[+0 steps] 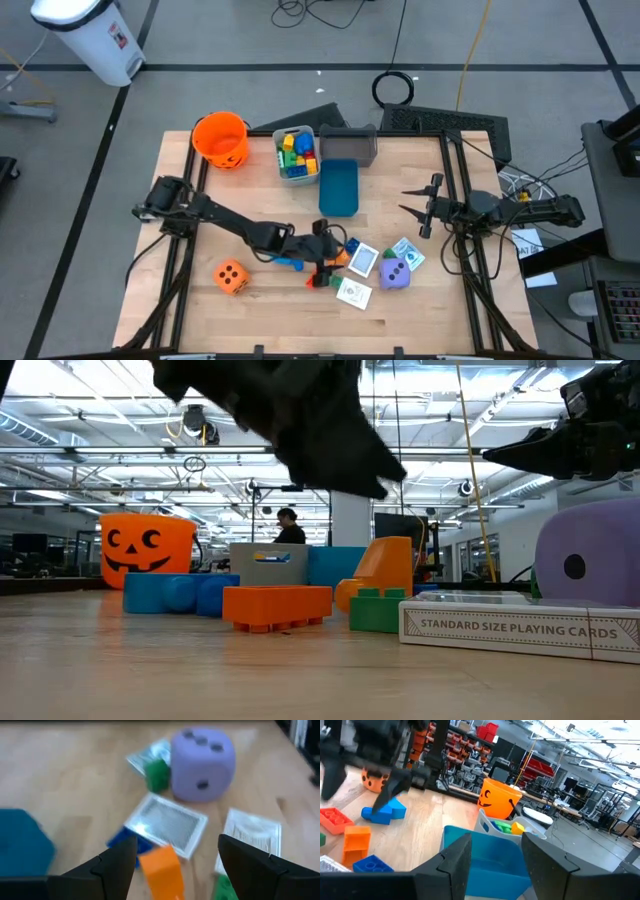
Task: Pick & Place Toys
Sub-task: Put the orange 1 stud gamepiece into the white bin
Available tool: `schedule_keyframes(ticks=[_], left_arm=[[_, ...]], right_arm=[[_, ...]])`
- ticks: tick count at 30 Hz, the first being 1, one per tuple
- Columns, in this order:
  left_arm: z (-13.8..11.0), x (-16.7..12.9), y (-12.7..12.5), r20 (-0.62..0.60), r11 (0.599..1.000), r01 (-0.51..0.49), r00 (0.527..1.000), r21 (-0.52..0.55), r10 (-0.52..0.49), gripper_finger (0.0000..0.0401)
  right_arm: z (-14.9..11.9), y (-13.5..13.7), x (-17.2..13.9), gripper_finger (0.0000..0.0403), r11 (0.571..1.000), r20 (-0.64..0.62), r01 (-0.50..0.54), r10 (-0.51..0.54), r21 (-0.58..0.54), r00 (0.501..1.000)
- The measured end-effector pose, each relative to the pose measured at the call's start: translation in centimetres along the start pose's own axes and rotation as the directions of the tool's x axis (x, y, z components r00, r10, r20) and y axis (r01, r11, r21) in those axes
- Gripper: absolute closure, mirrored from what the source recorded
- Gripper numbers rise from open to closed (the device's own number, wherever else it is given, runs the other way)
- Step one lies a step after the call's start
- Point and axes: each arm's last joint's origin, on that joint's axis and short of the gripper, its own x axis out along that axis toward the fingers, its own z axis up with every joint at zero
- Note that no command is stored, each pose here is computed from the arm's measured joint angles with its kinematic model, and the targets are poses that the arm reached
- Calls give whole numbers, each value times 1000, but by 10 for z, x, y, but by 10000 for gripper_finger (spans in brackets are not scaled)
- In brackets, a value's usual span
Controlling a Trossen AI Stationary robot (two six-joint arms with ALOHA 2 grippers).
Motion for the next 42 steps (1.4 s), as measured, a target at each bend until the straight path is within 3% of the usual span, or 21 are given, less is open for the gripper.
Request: schedule_keyframes(ticks=[4, 10, 34, 38, 42], left_arm=[[-3, 0, 3, -25, 997, -59, 998, -42, 58, 116], [-17, 13, 2, -69, 994, -68, 996, -80, 63, 116], [-29, 33, 17, -98, 987, 19, 995, -160, -35, 117], [-28, 32, 17, -93, 987, 13, 995, -159, -28, 142], [-28, 32, 17, -93, 987, 13, 995, -159, -28, 201]], right_arm=[[-1, 0, 1, 234, 1000, -7, -3, 3, -2, 1000], [0, 1, 1, 234, 1000, -8, -3, 3, 0, 1000], [-1, 1, 1, 234, 1000, -14, -3, 3, -4, 1000], [-1, 1, 1, 234, 1000, -14, -3, 3, -3, 1000], [-1, 1, 1, 234, 1000, -14, -3, 3, -2, 1000]])
